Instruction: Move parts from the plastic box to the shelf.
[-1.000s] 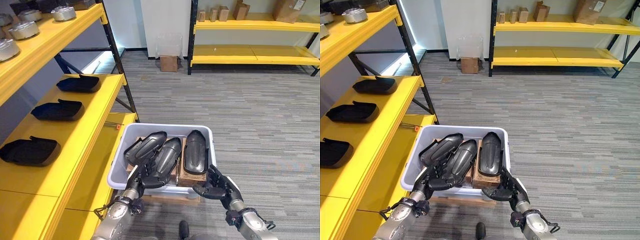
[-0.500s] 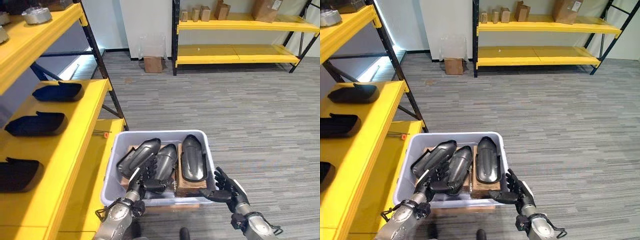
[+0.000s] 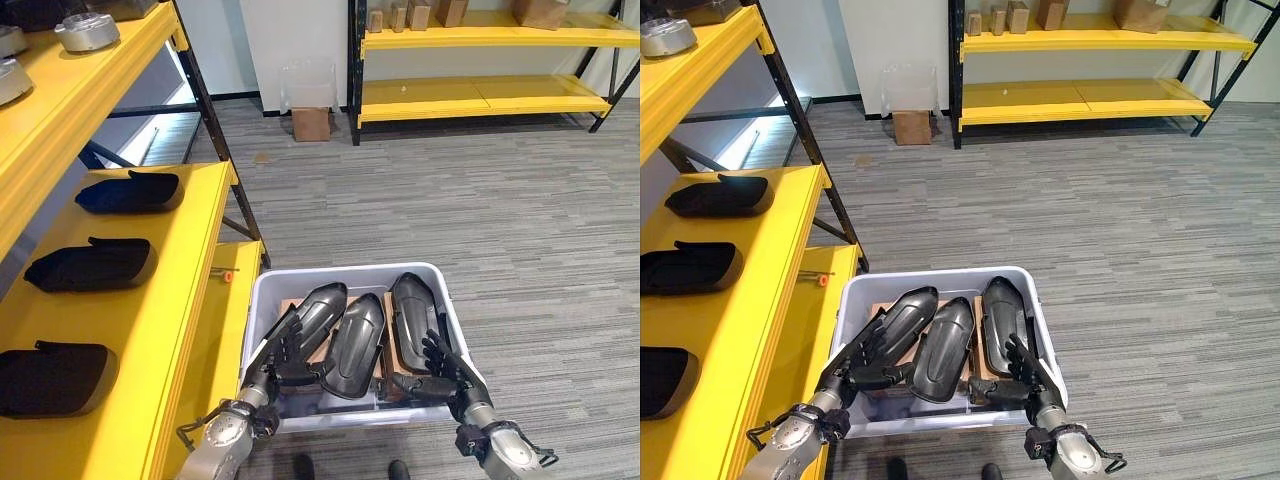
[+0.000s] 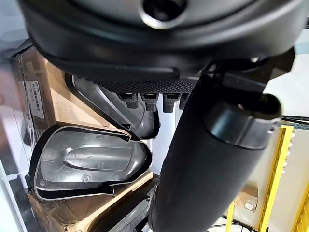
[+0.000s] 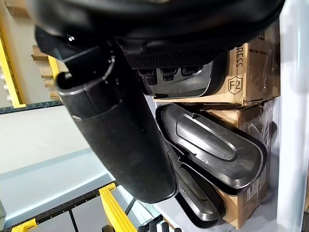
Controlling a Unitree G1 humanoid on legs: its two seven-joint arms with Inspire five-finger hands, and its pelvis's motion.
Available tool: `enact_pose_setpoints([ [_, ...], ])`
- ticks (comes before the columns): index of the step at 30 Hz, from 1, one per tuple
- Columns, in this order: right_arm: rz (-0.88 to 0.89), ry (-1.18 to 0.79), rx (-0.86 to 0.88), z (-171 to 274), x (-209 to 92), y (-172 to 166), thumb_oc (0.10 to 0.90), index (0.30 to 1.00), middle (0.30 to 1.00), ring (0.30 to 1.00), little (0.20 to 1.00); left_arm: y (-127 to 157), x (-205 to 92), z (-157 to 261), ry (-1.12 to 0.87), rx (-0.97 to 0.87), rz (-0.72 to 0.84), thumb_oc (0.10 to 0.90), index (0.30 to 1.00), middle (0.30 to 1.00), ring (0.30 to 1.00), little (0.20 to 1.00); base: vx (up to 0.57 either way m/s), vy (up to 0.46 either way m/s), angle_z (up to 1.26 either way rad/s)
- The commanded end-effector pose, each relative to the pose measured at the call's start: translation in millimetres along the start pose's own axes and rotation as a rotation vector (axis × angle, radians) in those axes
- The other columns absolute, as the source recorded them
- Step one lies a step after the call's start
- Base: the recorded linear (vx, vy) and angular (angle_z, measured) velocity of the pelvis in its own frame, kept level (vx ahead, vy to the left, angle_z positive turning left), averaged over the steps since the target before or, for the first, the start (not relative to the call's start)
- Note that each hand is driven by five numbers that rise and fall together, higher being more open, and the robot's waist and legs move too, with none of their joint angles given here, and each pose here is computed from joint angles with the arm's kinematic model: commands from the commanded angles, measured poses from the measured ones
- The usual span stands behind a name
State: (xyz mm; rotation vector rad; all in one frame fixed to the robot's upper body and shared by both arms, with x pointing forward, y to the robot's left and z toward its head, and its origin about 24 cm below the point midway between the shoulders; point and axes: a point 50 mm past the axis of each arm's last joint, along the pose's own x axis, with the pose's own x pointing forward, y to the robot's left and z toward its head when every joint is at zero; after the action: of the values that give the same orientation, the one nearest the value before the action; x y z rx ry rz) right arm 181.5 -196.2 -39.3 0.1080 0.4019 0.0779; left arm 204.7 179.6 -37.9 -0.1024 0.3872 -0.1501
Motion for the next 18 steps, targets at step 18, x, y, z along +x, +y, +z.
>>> enact_pose_setpoints([
  [18,-0.032,-0.484,-0.722,131,5,-28,0.900,1.000,1.000,1.000,1.000,-3,-8,114,-0.536,0.065,-0.112,0.900,1.000,1.000,1.000,1.000,0.00,0.004,0.04],
])
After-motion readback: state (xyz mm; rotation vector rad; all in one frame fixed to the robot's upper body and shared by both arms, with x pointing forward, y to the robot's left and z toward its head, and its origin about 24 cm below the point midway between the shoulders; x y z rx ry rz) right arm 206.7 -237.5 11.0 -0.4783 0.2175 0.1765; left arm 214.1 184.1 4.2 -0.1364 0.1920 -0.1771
